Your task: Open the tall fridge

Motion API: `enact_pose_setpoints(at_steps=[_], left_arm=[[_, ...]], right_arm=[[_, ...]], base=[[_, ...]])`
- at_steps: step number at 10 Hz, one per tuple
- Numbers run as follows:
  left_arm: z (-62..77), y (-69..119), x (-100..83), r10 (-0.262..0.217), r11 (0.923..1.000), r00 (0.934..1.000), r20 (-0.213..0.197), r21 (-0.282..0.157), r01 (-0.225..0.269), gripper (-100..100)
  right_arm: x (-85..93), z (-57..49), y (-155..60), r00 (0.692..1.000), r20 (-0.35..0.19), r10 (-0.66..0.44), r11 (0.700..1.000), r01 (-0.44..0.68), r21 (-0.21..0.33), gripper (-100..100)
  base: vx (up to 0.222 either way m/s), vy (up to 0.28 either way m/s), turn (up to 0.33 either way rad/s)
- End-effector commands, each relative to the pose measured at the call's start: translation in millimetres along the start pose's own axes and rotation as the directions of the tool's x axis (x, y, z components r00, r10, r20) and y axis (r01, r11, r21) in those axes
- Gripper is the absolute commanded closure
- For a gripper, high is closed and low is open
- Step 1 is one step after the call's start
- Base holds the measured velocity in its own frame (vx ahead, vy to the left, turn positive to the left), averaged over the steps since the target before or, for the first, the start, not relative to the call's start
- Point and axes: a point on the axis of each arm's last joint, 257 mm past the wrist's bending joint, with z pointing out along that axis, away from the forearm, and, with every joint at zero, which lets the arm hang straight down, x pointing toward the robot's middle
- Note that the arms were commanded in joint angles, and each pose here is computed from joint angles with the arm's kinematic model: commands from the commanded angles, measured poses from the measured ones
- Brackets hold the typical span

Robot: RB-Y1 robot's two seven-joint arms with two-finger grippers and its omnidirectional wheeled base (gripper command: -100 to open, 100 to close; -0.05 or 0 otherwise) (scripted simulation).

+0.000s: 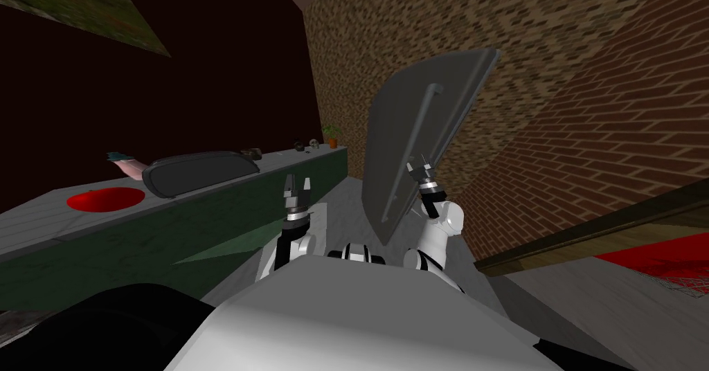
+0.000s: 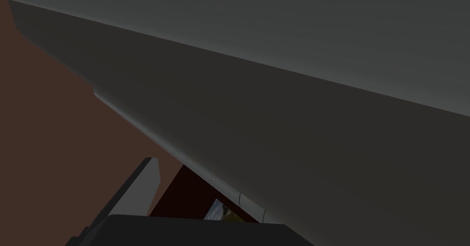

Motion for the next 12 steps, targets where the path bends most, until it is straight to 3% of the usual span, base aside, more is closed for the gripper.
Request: enact_pose_setpoints(at_steps=[1,2,3,4,5,7,12], left_arm=[[0.0,0.0,0.0,0.0,1.0,1.0,0.0,0.0,0.0,0],[0.0,0.0,0.0,0.0,1.0,1.0,0.0,0.0,0.0,0],[0.0,0.0,0.0,0.0,1.0,1.0,0.0,0.0,0.0,0],[0.0,0.0,0.0,0.0,1.0,1.0,0.0,0.0,0.0,0],[0.0,0.0,0.0,0.0,1.0,1.0,0.0,0.0,0.0,0],[0.0,0.0,0.0,0.0,1.0,1.0,0.0,0.0,0.0,0],[0.0,0.0,0.1,0.0,1.0,1.0,0.0,0.0,0.0,0]], right_arm=[[5.3,17.7,-9,1.0,0.001,-0.005,1.0,0.005,-0.002,-100],[6.8,22.7,-12,1.0,0.001,-0.007,1.0,0.007,-0.002,-100],[8.9,14.0,-8,1.0,-0.007,-0.008,1.0,0.007,-0.01,-100],[2.3,7.6,-4,1.0,0.001,-0.002,1.0,0.002,-0.001,100],[0.8,2.6,-1,1.0,0.0,-0.001,1.0,0.001,0.0,100],[15.9,5.0,-10,0.998,-0.041,-0.039,0.999,0.039,0.001,100],[37.5,3.2,-15,0.99,-0.114,-0.086,0.996,0.085,-0.01,100]], base=[[0.005,0.039,-0.03],[0.008,0.031,-0.034],[-0.005,0.002,-0.039],[-0.002,-0.028,0.055],[0.005,-0.041,0.039],[-0.004,0.069,-0.036],[-0.018,0.241,-0.048]])
